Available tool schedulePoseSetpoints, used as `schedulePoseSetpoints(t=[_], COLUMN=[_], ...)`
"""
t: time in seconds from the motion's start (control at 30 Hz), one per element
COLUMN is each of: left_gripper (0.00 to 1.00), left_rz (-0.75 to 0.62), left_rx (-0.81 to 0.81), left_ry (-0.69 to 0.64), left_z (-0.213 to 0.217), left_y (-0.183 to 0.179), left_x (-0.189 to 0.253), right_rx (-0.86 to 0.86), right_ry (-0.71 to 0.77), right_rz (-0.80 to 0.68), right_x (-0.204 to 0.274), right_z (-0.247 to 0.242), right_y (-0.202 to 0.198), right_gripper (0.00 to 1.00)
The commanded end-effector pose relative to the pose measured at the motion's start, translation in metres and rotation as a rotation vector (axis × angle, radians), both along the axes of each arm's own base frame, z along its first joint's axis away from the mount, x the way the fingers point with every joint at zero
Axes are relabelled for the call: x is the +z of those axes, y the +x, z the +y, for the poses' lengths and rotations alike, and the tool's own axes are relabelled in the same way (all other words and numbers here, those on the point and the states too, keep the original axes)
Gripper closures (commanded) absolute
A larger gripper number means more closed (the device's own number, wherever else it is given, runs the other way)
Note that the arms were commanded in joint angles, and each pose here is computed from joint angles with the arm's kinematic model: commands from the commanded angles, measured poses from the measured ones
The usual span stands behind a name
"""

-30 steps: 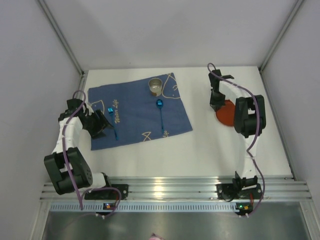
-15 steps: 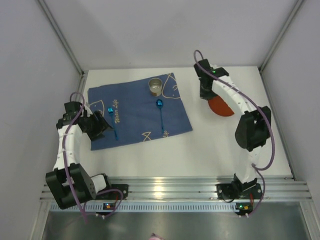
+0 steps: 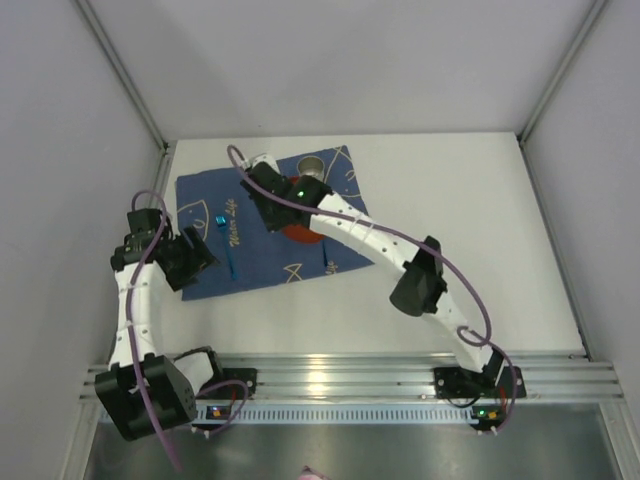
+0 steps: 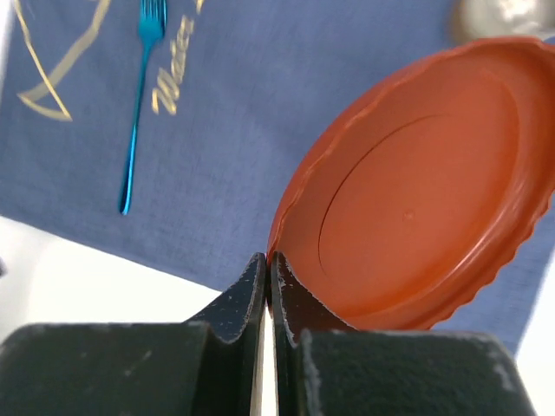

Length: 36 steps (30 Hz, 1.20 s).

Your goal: Set the dinner table for one person

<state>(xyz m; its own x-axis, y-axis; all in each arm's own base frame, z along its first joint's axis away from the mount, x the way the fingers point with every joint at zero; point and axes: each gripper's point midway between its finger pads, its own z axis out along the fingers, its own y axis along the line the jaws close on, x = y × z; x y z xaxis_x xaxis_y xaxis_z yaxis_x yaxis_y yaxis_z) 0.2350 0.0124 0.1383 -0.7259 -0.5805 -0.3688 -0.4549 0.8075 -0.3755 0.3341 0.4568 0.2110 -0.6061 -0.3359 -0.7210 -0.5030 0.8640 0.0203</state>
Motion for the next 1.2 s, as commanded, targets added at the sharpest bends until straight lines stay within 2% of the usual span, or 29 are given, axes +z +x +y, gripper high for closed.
schedulePoseSetpoints(t=[0.0, 0.13, 0.4, 0.53, 0.77, 0.93, 1.03, 1.07, 1.17], left_gripper=[0.25, 0.23, 0.24, 0.24, 0.24, 0.24, 0.24, 0.24, 0.24], left_rz=[0.006, 0.009, 0.032, 0.05, 0.062, 0.074, 0.075, 0.071, 0.074], left_rx=[0.016, 0.001, -0.021, -0.004, -0.022, -0.029, -0.025, -0.023, -0.016], left_ry=[0.036, 0.041, 0.068, 0.095, 0.095, 0.105, 0.109, 0.112, 0.118], left_z=[0.0, -0.004, -0.01, -0.007, -0.012, -0.014, -0.013, -0.013, -0.011], left_y=[-0.006, -0.005, -0.007, -0.007, -0.007, -0.008, -0.008, -0.007, -0.008], left_x=[0.002, 0.001, -0.002, -0.004, -0.007, -0.01, -0.01, -0.009, -0.009], right_rx=[0.05, 0.09, 0.11, 0.111, 0.141, 0.178, 0.161, 0.155, 0.141], right_ry=[0.026, 0.064, 0.18, 0.235, 0.222, 0.275, 0.297, 0.301, 0.312], right_rz=[0.002, 0.01, -0.093, -0.063, 0.038, 0.07, 0.038, 0.028, -0.006], right_x=[-0.019, -0.043, -0.037, -0.042, -0.083, -0.084, -0.072, -0.068, -0.054], right_z=[0.027, 0.054, 0.089, 0.099, 0.106, 0.117, 0.117, 0.116, 0.113], right_y=[-0.001, 0.001, 0.024, 0.024, 0.009, 0.003, 0.01, 0.012, 0.019], right_gripper=[1.0, 1.0, 1.0, 1.0, 0.98, 0.83, 0.66, 0.49, 0.35])
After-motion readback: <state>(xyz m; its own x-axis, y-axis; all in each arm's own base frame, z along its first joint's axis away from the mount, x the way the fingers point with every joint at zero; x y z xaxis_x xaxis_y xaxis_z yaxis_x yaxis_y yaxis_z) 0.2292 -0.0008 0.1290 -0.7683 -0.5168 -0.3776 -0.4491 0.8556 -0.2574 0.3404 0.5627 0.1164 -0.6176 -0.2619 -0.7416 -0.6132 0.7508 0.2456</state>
